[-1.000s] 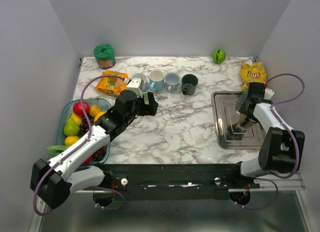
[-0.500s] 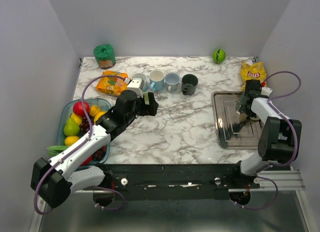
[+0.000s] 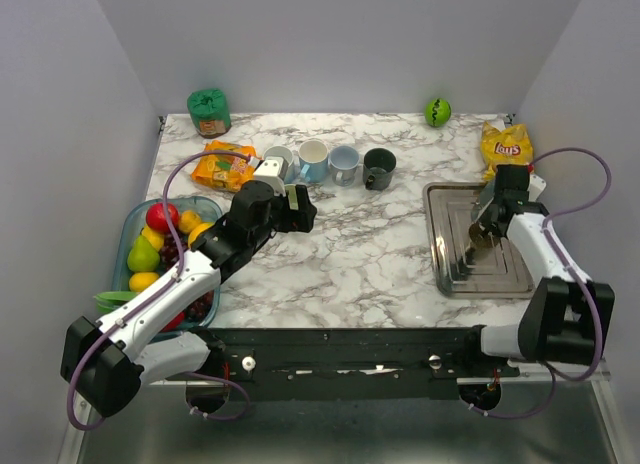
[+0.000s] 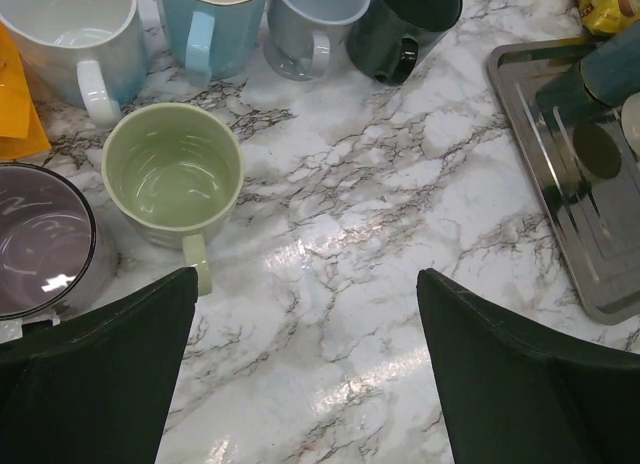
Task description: Turn the mug right side up
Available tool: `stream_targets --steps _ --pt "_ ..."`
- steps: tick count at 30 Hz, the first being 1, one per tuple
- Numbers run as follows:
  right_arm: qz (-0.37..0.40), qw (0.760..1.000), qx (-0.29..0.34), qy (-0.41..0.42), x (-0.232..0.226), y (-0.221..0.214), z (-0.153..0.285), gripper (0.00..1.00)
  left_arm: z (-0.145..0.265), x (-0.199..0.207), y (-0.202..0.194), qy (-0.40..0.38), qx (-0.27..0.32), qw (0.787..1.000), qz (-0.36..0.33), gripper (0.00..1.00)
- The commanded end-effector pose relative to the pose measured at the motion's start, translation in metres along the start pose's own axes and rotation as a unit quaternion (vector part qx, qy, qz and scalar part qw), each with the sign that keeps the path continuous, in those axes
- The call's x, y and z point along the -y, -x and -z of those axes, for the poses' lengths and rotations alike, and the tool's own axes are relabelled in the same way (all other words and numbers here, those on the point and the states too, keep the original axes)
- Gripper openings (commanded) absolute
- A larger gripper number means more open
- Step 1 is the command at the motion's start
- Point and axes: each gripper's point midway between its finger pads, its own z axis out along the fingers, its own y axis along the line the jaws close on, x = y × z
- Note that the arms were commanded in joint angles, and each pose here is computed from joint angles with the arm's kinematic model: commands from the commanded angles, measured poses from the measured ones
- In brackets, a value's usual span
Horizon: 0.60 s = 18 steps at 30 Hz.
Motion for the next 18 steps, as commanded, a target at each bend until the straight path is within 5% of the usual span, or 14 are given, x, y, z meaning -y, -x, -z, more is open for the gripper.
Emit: stream_targets --steps 1,7,18 --pt "-0.031 0.991 -0.002 0.132 -0.039 -0.009 0.040 0.01 0.004 0.009 0.006 -0.026 0.012 1.000 0.008 0.99" --pt "-0.052 0.936 0.007 0.348 -0.101 -0.006 0.118 0.01 0.009 0.023 0.013 -0.062 0.016 0.998 0.011 0.99" --pt "-0.059 0.715 0.099 0.690 -0.188 0.014 0.309 0.01 0.036 0.088 0.046 -0.214 0.024 0.975 0.050 0.99"
